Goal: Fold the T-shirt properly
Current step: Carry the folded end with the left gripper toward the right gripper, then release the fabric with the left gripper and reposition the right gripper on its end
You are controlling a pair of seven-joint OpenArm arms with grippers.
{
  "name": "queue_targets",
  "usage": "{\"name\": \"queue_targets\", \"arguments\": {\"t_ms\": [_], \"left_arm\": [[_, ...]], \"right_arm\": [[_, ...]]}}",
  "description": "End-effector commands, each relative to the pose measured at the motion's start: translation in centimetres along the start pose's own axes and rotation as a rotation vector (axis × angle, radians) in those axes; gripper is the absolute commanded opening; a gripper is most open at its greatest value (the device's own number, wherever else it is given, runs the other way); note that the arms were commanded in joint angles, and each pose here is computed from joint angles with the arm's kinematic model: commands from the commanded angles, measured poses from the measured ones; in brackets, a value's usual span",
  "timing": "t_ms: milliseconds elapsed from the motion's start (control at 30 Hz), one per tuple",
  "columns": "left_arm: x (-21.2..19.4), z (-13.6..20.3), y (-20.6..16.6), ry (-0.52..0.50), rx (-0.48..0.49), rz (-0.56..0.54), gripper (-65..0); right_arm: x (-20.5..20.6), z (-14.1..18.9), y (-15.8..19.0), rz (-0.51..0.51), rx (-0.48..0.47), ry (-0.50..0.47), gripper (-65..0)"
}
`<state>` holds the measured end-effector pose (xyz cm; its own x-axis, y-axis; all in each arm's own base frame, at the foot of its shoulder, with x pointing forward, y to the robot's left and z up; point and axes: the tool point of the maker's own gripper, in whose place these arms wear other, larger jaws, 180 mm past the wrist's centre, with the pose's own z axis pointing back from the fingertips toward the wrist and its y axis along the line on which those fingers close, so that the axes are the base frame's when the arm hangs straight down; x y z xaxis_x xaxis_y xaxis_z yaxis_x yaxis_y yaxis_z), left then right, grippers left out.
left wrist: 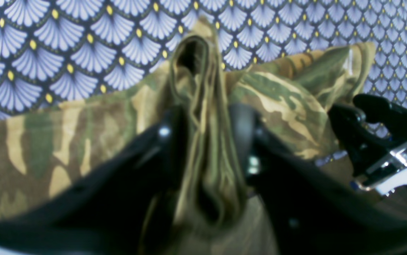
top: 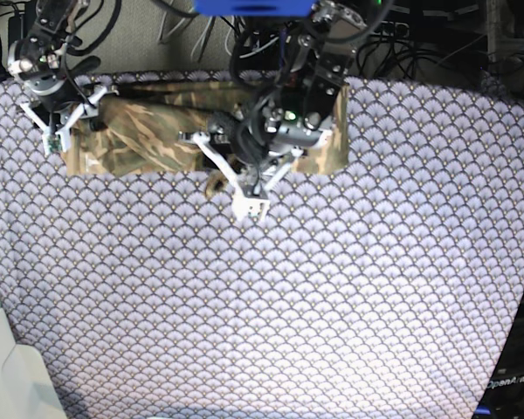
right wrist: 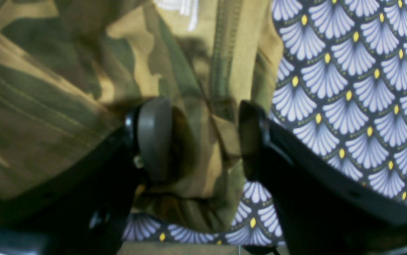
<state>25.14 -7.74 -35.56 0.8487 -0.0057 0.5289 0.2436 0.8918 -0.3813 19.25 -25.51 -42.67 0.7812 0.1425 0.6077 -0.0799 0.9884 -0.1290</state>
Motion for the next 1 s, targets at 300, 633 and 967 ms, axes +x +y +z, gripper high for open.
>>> {"name": "queue_targets", "arguments": {"t_ms": [300,633,967], "left_arm": [[0.7,0.6,-2.3,-0.013,-0.151,0.042,-30.9],[1.7,3.3,2.0,-0.096,-0.146,0.054,-35.9],[-0.7,5.8,9.4,-0.043,-0.117,0.247,-64.7]], "right_arm": [[-0.6,0.0,-0.5,0.023,-0.019,0.045,-37.0],[-0.6,0.0,-0.5,0.023,-0.019,0.045,-37.0],[-0.6,0.0,-0.5,0.024,-0.019,0.044,-37.0]]}}
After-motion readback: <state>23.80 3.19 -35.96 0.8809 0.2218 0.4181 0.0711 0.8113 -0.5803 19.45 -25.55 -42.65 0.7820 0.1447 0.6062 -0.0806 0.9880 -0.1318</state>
